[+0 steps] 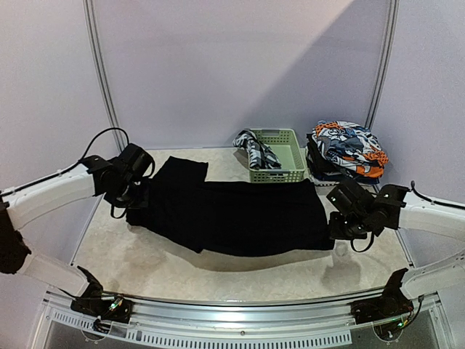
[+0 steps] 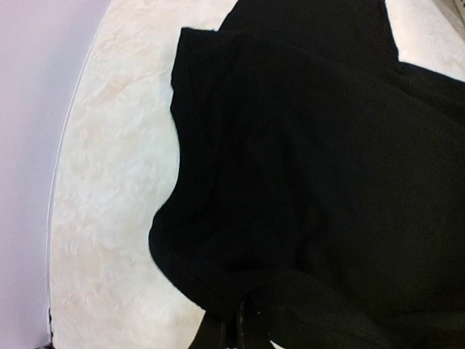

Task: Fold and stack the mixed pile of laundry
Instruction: Adjust the flattened T-shirt at the center of the board, then pick up the flattened T-shirt from the center of the board.

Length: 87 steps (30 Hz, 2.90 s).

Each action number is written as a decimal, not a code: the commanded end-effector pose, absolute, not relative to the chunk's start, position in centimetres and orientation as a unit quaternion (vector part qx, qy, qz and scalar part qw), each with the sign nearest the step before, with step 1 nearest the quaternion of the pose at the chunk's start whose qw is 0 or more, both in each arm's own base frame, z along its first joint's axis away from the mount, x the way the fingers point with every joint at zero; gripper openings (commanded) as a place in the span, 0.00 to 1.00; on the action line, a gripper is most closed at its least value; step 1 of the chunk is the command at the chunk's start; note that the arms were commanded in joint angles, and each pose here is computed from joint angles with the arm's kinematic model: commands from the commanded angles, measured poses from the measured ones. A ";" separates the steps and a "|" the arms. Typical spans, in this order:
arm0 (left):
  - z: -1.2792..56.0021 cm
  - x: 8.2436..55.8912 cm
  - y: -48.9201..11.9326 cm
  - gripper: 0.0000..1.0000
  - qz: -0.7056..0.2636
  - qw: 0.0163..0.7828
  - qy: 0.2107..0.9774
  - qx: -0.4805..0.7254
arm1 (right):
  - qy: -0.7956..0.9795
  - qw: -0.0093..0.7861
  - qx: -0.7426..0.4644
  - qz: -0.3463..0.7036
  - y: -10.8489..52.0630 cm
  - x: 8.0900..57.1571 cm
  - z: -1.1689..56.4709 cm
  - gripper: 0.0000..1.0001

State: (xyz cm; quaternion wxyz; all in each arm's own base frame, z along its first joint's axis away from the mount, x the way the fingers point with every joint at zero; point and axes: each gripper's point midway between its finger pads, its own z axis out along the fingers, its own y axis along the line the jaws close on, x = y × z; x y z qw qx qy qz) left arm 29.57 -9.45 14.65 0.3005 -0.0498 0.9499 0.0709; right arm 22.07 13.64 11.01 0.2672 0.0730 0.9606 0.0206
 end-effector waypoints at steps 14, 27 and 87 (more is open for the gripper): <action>7.1 45.8 -11.0 0.00 0.084 0.222 0.971 -0.027 | 0.966 0.237 0.098 -0.012 12.8 33.7 6.7 0.00; 11.5 40.5 -10.0 0.83 0.094 0.298 0.950 -0.031 | 0.975 0.207 0.081 -0.008 13.9 35.0 4.0 0.00; 5.1 33.3 -15.5 0.35 -0.094 0.334 0.937 0.029 | 0.981 0.179 0.065 0.025 14.9 33.5 2.9 0.00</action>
